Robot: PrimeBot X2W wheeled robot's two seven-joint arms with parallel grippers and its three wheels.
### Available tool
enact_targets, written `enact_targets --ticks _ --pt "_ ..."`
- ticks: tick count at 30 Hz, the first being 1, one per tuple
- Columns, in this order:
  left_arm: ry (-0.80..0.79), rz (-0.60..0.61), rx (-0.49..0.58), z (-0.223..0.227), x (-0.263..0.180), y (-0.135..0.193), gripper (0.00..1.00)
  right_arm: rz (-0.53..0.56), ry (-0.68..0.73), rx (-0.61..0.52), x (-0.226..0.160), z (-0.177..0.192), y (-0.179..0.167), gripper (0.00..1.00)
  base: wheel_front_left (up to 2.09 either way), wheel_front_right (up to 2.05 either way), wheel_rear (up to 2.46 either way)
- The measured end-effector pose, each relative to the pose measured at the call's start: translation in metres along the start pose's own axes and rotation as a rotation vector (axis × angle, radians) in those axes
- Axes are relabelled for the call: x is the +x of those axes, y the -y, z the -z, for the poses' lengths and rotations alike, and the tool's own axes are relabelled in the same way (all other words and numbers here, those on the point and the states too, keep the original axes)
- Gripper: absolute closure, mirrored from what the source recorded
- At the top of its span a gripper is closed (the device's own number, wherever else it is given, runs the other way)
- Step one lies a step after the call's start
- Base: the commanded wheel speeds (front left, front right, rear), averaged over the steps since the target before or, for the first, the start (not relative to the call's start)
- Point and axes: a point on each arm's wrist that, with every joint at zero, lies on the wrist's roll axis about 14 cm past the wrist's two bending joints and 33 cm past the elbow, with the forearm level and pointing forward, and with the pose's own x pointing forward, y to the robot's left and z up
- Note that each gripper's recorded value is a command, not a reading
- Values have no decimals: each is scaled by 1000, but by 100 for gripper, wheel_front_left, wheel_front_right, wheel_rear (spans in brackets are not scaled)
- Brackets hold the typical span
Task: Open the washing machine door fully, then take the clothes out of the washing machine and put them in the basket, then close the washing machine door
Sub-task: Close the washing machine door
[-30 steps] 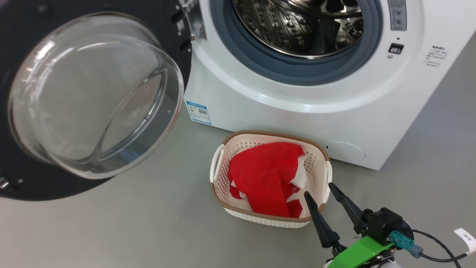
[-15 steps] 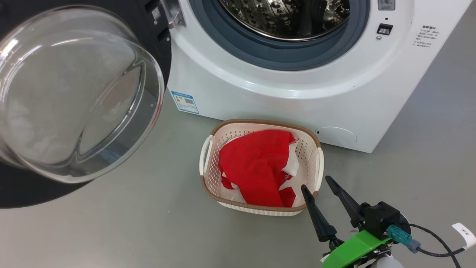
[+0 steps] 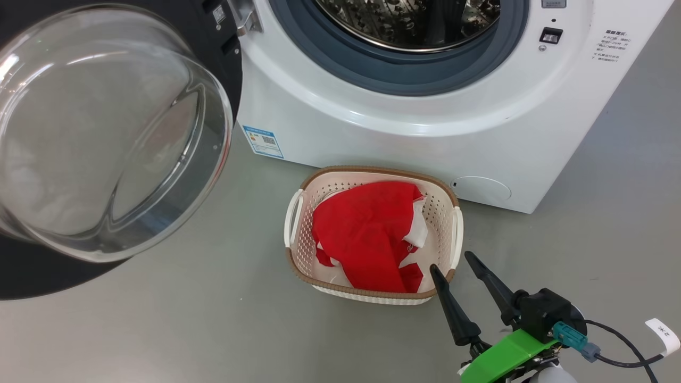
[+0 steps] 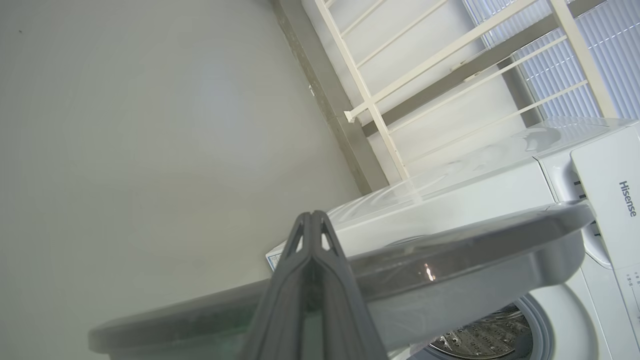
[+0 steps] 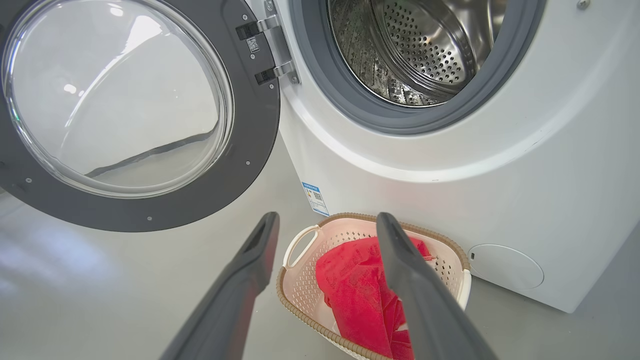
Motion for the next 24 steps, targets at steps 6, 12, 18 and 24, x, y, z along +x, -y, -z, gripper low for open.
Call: enact_targets --ticks 6,12,18,24 --pt "-67 36 6 6 -4 9 100 -3 4 -2 0 -2 -1 0 0 0 0" --pt "-147 78 27 17 -12 16 100 -6 14 -10 0 -6 -3 0 0 0 0" --pt "-255 128 53 35 -23 21 100 -1 32 -18 -3 -14 -4 0 0 0 0" --pt "-392 184 93 65 -30 31 100 11 47 -22 -7 -20 -1 0 0 0 0"
